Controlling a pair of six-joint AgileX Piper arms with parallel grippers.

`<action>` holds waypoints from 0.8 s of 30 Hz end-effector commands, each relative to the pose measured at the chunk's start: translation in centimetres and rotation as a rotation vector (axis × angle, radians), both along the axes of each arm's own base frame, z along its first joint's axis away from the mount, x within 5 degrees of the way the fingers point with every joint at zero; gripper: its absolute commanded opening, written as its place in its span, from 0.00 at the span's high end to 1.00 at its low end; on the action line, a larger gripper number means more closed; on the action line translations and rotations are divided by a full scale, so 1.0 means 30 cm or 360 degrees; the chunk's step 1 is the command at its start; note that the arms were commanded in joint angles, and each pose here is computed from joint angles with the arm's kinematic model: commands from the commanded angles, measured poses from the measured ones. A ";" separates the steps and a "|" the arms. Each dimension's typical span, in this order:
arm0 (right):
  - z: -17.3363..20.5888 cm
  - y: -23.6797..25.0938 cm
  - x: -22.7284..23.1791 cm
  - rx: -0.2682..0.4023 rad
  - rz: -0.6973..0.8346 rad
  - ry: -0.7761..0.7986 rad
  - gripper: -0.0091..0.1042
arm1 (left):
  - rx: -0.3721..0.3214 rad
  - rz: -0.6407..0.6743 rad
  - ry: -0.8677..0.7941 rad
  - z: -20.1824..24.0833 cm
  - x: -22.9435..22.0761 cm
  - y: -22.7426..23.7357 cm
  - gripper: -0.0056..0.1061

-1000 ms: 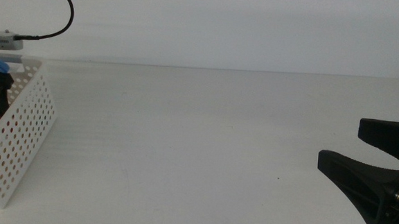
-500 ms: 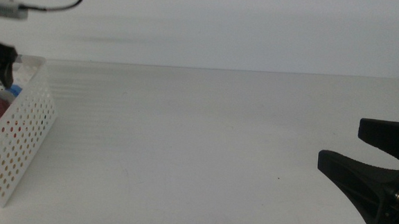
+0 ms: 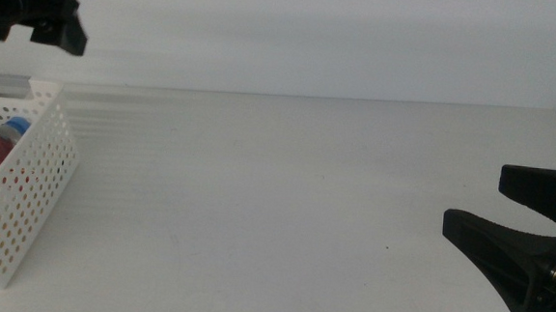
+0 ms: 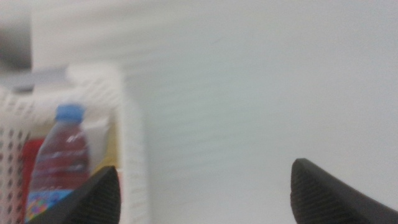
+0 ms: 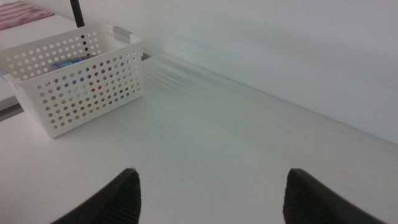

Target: Use arms to grab the bottles and put them into the dustbin to the left of the table.

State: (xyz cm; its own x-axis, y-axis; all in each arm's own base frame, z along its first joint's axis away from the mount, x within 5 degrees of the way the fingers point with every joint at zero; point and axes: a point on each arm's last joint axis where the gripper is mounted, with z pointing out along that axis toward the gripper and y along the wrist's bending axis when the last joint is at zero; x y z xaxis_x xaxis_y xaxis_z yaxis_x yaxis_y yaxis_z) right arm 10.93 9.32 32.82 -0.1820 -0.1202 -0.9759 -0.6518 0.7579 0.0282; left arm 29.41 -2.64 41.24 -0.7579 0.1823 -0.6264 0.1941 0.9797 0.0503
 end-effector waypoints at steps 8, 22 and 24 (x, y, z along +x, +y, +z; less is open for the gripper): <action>0.051 -0.004 0.005 0.0089 -0.0024 -0.0145 0.39 | -0.0201 -0.0292 -0.0564 0.168 -0.249 -0.160 0.14; 0.051 -0.004 0.005 0.0089 -0.0024 -0.0145 0.39 | -0.0320 -0.0260 -0.1051 -0.004 -0.450 -0.098 0.14; 0.051 -0.004 0.005 0.0089 -0.0024 -0.0145 0.39 | -0.0314 -0.0249 -0.1066 -0.006 -0.464 -0.091 0.14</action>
State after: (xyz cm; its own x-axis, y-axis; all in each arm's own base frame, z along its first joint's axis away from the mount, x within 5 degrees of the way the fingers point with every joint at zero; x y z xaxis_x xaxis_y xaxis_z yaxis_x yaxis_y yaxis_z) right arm 10.92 9.31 32.83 -0.1813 -0.1196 -0.9761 -0.6518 0.7579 0.0282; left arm 15.97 -5.55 39.32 -0.2859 0.1468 -0.9470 0.3338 0.9416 0.0452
